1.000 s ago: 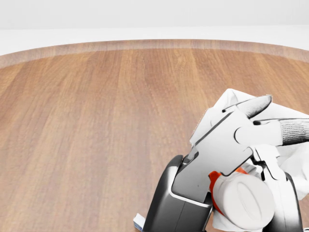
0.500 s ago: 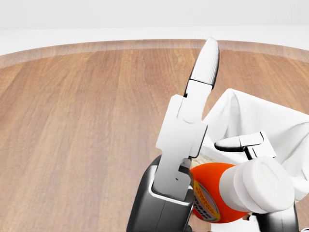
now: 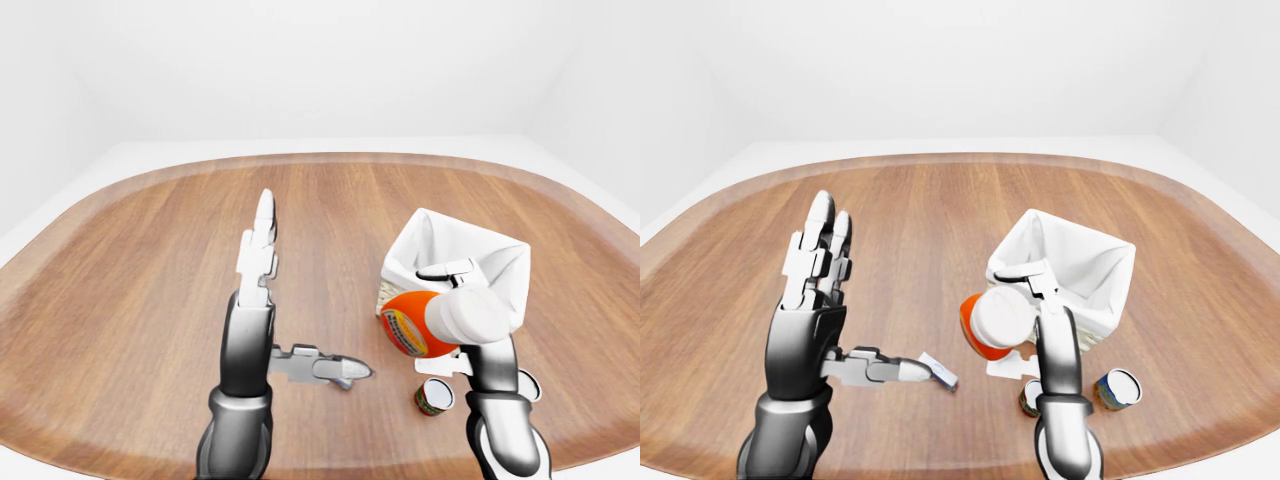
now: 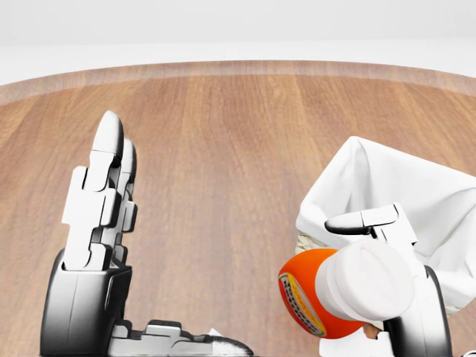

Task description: Pick up the ketchup, and put it in the basket.

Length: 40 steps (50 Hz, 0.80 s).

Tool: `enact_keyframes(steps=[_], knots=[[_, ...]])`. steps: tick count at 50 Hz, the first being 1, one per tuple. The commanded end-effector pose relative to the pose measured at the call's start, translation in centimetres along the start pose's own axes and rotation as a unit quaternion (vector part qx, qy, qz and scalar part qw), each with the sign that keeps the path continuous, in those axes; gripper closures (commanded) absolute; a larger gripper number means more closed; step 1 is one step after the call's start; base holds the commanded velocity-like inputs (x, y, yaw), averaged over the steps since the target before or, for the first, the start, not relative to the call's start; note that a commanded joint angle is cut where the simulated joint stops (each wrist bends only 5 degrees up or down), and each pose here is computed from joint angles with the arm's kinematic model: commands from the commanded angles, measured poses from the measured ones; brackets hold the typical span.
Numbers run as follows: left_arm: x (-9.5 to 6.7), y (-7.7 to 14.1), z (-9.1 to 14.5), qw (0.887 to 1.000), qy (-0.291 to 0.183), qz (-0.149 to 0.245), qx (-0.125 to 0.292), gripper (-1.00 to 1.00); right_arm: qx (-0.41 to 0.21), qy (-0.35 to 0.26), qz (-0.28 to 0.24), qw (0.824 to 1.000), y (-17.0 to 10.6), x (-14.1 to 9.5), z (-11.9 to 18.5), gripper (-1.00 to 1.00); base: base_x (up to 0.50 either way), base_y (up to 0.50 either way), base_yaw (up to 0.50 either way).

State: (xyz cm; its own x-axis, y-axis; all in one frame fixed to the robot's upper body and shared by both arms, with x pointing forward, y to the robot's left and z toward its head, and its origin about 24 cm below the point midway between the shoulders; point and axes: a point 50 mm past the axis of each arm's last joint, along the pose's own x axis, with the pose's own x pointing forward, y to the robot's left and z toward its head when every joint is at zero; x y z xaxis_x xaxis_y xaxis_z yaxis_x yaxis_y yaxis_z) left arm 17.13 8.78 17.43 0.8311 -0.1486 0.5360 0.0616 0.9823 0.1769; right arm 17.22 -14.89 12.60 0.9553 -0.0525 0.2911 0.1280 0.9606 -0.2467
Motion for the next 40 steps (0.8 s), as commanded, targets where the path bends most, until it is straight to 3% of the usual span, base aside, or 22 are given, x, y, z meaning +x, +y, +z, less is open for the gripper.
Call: enact_keyframes(steps=[1,7,15,29,40], knots=[[-2.1,3.7,-4.9,0.989,0.131,0.049,0.037,-1.00,-0.005,-0.003,-0.005,1.000,0.0,0.0,0.1,1.00,0.00,0.00,0.00],[-2.6,4.8,-6.5,0.982,0.166,0.074,0.043,-1.00,-0.004,-0.007,-0.006,1.000,-0.1,-0.1,0.4,1.00,0.00,0.00,0.00],[-2.2,7.6,-7.5,0.976,0.175,0.121,0.045,-1.00,-0.005,-0.006,-0.008,1.000,-0.2,-0.2,0.4,1.00,0.00,0.00,0.00],[-3.7,7.9,-12.2,0.965,0.223,0.122,0.062,-1.00,-0.011,-0.006,-0.005,1.000,0.3,-0.1,0.3,1.00,0.00,0.00,0.00],[-3.6,7.8,-11.9,0.967,0.218,0.117,0.059,-1.00,-0.014,-0.006,-0.002,1.000,0.5,-0.1,0.2,1.00,0.00,0.00,0.00]])
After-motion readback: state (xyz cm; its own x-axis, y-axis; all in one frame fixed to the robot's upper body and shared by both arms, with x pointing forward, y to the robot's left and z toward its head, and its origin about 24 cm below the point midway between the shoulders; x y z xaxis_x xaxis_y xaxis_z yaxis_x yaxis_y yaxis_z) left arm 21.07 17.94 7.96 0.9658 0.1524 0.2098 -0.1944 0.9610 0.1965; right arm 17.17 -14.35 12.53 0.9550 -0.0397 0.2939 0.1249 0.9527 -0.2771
